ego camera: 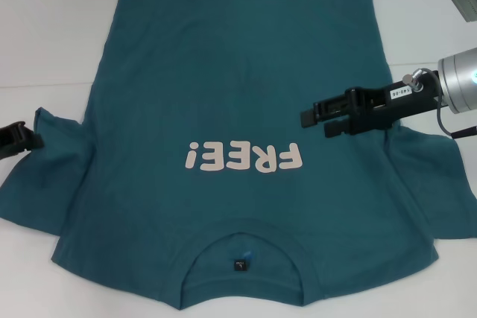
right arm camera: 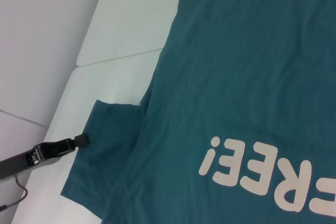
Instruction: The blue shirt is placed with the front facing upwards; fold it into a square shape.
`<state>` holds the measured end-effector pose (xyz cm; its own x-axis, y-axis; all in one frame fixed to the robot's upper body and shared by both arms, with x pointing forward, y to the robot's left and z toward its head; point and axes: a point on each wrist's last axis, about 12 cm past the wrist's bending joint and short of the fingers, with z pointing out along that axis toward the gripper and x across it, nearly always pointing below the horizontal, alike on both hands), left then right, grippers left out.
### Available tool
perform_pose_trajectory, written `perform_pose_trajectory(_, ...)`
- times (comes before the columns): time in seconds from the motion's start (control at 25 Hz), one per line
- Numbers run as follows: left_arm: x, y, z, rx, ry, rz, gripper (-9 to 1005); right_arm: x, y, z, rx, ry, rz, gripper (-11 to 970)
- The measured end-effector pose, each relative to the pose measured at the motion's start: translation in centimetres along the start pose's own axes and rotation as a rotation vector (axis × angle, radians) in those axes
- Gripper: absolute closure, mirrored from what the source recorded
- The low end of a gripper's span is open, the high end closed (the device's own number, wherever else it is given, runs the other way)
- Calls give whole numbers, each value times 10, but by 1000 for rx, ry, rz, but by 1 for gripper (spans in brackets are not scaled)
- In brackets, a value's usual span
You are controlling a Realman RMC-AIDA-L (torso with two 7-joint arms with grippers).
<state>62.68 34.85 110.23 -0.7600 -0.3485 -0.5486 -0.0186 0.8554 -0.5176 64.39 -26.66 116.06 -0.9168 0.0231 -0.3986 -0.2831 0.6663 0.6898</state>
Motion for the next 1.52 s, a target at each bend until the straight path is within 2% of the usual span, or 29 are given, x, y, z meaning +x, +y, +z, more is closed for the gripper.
perform_pose_trajectory(0.48, -28, -23, -10, -21, 38, 43, 994, 2, -2, -1, -1, -2, 7, 227)
perform_pose_trajectory(0.76, -38, -25, -18, -62, 31, 43, 993, 2, -2, -1, -1, -3, 8, 227)
perform_pose_trajectory(1.12, -41, -33, -21, -77, 46, 51, 994, 2, -2, -1, -1, -3, 8, 227)
perform_pose_trajectory(1.28, -40, -46, -15, -45, 71, 66, 993, 2, -3, -1, 0, -4, 9, 227)
perform_pose_trajectory(1.4, -35, -63, -4, -20, 103, 94, 993, 2, -3, 0, 2, -7, 10, 227)
perform_pose_trajectory(1.52, -29, -75, 7, -20, 130, 114, 994, 3, -3, 1, 1, -8, 10, 228)
